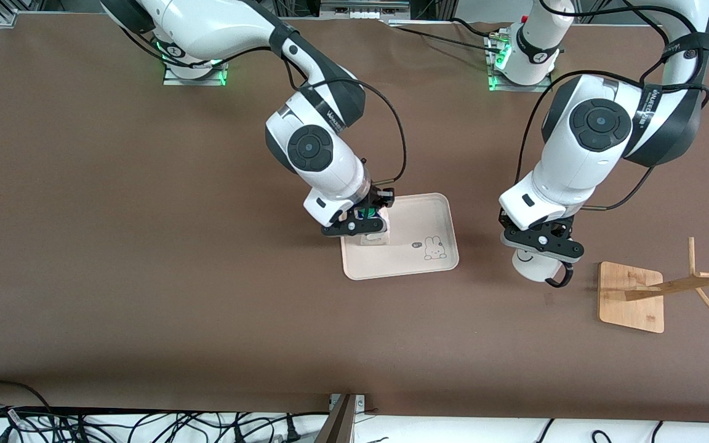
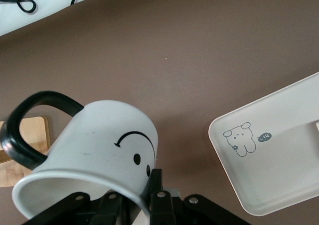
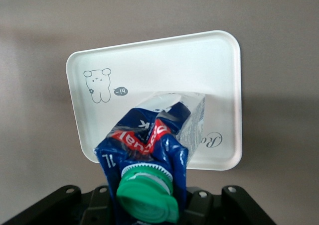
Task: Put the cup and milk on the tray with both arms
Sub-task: 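Lower the carton onto the tray while the left gripper carries the mug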
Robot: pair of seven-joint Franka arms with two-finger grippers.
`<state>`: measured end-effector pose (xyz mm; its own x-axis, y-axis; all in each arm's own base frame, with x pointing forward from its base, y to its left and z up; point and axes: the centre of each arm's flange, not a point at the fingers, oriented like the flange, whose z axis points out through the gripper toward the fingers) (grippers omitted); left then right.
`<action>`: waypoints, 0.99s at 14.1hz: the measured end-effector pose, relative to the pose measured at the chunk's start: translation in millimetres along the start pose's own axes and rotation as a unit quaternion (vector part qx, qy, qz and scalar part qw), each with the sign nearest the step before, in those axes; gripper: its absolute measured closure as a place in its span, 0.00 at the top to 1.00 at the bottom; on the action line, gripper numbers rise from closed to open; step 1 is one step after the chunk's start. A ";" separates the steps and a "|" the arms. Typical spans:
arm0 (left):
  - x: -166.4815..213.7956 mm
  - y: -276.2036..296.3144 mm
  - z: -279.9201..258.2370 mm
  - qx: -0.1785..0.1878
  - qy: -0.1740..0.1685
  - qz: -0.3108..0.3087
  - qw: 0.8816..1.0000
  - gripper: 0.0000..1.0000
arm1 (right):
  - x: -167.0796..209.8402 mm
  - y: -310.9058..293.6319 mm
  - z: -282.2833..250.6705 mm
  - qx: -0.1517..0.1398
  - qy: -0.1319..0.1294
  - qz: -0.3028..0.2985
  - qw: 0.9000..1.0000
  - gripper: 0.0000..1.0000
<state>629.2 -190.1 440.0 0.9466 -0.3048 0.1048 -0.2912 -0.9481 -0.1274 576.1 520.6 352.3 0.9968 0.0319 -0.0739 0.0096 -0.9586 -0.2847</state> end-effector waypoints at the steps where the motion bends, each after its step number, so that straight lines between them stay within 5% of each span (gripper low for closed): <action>1: 0.0 -0.3 0.0 0.000 0.000 0.000 1.000 0.09 | 1.2 1.3 -0.5 0.000 0.001 0.001 1.000 0.18; 12: 0.1 -1.2 0.5 0.000 0.000 -0.001 1.000 0.09 | 4.4 10.3 36.9 -0.006 -0.011 0.007 1.000 0.19; 14: 0.1 -1.2 0.7 0.000 -0.001 -0.001 1.000 0.09 | 4.8 9.8 35.5 -0.005 -0.009 0.008 1.000 0.29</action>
<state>629.7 -189.0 439.5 0.9473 -0.3031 0.1039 -0.2896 -0.9487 -0.1272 578.1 521.4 315.2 0.9951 0.0227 -0.0962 -0.0046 -0.9616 -0.2744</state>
